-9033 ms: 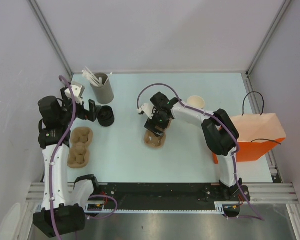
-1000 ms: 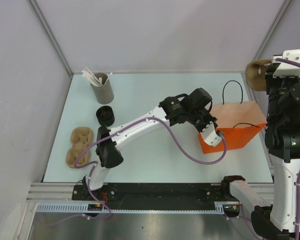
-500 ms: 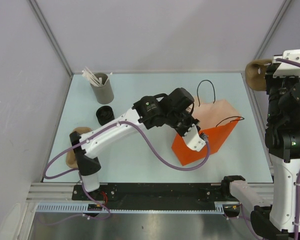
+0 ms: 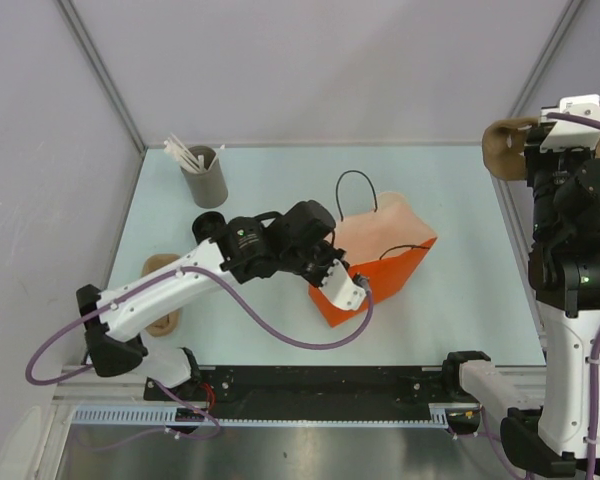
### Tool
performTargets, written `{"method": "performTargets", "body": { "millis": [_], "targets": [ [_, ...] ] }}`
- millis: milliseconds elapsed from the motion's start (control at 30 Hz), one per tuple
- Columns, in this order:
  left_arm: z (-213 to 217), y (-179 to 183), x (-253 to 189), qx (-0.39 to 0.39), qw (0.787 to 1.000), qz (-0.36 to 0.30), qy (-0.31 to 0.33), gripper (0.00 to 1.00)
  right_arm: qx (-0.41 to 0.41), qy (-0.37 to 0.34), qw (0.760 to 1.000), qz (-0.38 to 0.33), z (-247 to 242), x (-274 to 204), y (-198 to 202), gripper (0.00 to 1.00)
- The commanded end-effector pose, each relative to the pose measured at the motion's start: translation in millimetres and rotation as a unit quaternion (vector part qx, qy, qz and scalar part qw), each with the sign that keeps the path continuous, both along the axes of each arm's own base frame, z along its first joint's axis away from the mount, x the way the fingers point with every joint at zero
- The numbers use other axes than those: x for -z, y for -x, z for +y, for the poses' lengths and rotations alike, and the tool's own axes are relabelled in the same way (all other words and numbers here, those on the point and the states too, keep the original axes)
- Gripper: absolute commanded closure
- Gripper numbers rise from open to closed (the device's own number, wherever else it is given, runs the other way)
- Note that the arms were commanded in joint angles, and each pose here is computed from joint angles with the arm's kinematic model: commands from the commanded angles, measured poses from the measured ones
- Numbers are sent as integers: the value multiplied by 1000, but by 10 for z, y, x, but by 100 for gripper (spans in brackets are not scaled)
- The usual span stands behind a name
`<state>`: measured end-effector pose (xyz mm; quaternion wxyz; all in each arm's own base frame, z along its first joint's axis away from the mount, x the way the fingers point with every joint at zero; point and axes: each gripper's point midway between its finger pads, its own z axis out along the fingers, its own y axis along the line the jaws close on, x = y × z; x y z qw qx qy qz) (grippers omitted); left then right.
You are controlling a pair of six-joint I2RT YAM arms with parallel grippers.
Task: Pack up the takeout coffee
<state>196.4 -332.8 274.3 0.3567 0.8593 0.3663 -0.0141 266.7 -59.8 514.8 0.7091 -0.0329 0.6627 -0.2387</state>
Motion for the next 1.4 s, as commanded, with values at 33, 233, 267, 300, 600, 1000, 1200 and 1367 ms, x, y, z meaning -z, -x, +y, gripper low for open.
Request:
{"method": "performTargets", "body": {
  "millis": [33, 233, 267, 300, 600, 1000, 1200, 1367],
  "targets": [
    [395, -251, -314, -95, 993, -40, 51, 97, -20, -11, 1000, -16, 68, -128, -26, 59],
    [713, -397, -342, -137, 987, -57, 53, 97, -39, -17, 999, -11, 137, -120, -84, 59],
    [742, -423, -339, -143, 987, -60, 53, 97, -43, -18, 999, -9, 152, -109, -100, 60],
    [778, -462, -344, -151, 985, -63, 55, 97, -45, -18, 999, -7, 159, -100, -105, 59],
    [689, -710, -405, -191, 975, -82, 82, 98, -118, -37, 992, 7, 426, -100, -191, 60],
    [743, -610, -248, -190, 978, -55, 68, 64, -196, -40, 979, 32, 742, 25, -232, 59],
    [748, -608, -460, -192, 975, -65, 91, 31, -241, -43, 969, 39, 993, -23, -260, 60],
    [736, -629, -882, -195, 968, -85, 137, 8, -306, -35, 949, 69, 1444, 59, -360, 59]
  ]
}}
